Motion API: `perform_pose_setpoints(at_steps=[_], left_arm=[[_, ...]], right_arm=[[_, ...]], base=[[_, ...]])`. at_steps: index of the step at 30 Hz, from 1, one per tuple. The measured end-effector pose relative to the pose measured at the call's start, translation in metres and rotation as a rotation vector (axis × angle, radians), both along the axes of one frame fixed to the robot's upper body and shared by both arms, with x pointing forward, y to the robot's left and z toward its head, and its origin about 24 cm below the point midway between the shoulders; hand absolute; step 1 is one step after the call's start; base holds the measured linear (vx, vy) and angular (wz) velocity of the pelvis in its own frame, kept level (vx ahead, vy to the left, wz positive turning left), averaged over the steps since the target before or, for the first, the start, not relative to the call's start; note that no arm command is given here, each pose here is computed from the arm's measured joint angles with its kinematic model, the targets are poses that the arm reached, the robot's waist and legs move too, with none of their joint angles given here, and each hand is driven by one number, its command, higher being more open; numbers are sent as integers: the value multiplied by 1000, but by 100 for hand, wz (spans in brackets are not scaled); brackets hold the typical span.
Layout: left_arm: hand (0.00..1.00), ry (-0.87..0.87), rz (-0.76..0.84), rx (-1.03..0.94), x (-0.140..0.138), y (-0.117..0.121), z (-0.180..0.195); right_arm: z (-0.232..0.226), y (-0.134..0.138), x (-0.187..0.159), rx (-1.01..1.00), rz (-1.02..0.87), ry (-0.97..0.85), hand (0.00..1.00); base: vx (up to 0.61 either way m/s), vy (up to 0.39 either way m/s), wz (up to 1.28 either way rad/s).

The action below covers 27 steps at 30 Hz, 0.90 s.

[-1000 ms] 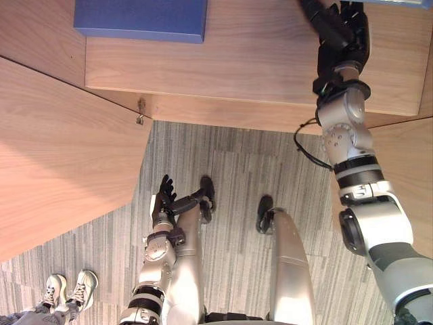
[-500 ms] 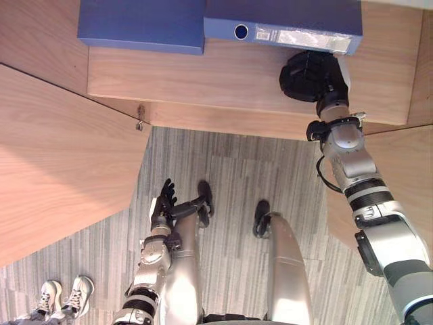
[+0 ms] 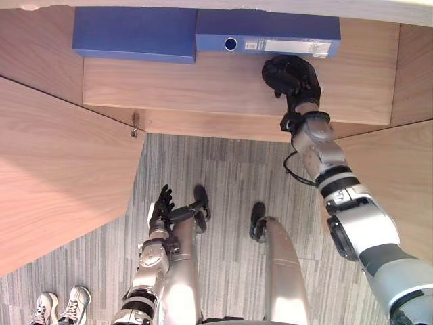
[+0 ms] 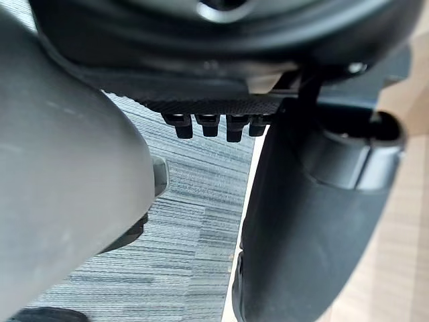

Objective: Walk over to the cabinet, pick up the folder, carry it to the office cabinet, place the folder inside the office cabinet, then close the office cabinet door

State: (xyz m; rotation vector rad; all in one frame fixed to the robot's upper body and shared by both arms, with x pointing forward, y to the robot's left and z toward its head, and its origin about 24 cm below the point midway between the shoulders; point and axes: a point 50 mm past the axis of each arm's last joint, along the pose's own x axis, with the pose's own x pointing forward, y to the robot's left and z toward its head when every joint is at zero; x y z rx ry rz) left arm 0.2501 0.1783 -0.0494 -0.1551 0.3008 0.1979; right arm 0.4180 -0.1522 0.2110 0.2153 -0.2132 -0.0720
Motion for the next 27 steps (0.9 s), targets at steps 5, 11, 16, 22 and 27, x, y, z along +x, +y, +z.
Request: perform_pose_setpoints(at_steps=[5,11,16,22,27], left_arm=[[100,-6,8,-9,2,-4,2],[100,-22,23,-32,4,-11,5],[100,-5,34,-55,3,-14,2],[100,70,34,-64,-9,-15,-12],[100,154,28,-70,-26,-14,-29]], right_arm=[[18,5,5,210,-5,14,0],[28,13,7,355,31,10,0],[-9,0,0,442,-2,61,0],[-110,0,-35,494,-20,233,0],[-222,-1,-109,552,-103,497,0]], base=[[-55,-54,12],[-12,-46,9],[-8,-20,7],[-22,-21,-9],[68,-10,-11]])
